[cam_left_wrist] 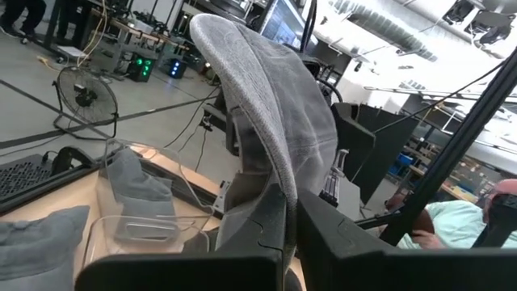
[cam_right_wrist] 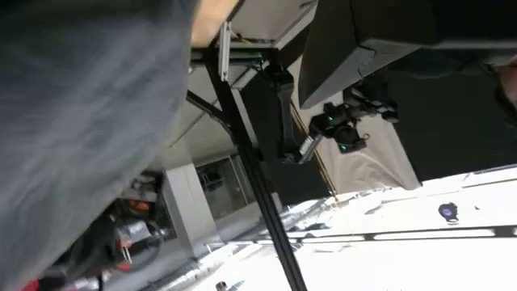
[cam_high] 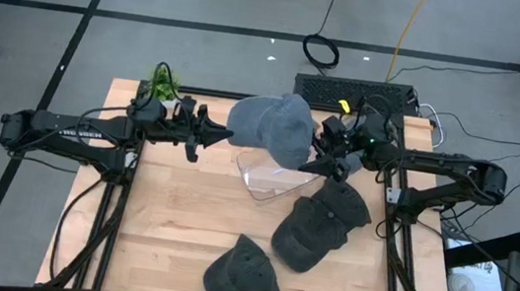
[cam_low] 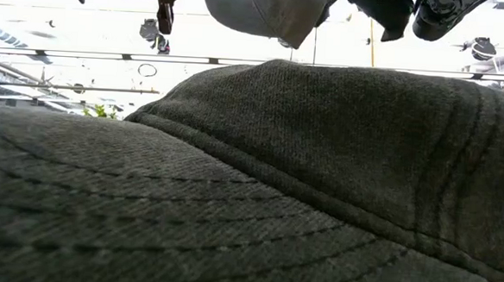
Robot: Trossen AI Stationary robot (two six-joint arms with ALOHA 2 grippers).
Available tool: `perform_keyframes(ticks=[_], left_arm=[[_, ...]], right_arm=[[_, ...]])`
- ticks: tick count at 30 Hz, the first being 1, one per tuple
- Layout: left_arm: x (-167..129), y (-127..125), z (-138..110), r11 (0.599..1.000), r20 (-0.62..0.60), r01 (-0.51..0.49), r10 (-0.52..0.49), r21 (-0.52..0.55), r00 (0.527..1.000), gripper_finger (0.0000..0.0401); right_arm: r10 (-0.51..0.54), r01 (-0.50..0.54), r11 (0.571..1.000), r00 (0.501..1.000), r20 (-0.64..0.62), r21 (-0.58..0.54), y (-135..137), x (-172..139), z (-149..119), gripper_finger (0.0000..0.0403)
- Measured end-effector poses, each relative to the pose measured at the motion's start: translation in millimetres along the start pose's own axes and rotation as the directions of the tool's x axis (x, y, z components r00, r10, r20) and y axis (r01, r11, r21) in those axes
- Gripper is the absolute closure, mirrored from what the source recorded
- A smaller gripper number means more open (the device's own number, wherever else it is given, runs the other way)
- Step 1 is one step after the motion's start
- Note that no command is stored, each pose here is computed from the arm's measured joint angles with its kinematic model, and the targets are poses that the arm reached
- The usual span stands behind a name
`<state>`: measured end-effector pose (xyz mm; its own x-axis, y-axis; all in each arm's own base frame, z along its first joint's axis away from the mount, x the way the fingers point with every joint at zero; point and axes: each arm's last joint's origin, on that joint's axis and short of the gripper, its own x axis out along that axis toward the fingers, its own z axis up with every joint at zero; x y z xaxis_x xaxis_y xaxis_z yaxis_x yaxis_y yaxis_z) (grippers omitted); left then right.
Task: Pick & Place hat
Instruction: Stack the left gray cap on top of the gray cap in the right transparent bin
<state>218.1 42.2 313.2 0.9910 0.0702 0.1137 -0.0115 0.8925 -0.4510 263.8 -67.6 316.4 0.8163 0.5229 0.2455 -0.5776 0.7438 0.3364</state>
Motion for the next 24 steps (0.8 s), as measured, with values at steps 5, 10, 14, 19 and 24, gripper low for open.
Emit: perform_keyframes(ticks=[5,10,14,19,24], left_arm=[[0.0,-0.3,0.5,1.0,0.005,0.004,-0.004,0.001,1.0,0.0391],[0.0,0.0,0.2,1.0,0.001,0.002,-0.002,0.0,1.0,0.0391],[0.1,0.2,0.0,1.0,0.003,-0.006,0.006,0.001,1.0,0.0391],[0.1,0.4,0.1,1.0,0.005,-0.009,0.01,-0.003,1.0,0.0391],[0.1,0.3,0.1,1.0,0.005,-0.009,0.009,-0.004,1.0,0.0391]], right_arm=[[0.086,-0.085,0.996,0.995,0.057,-0.024,15.6,0.0,19.0,0.0124],[0.082,-0.08,0.996,0.996,0.044,-0.037,20.8,-1.1,23.5,0.0124],[-0.015,0.015,1.0,1.0,-0.007,-0.022,9.2,0.2,12.5,0.0124],[-0.104,0.104,0.994,0.995,-0.009,-0.042,-1.5,4.5,2.3,0.0124],[-0.119,0.118,0.992,0.993,-0.005,-0.042,-2.4,5.1,1.4,0.0135]])
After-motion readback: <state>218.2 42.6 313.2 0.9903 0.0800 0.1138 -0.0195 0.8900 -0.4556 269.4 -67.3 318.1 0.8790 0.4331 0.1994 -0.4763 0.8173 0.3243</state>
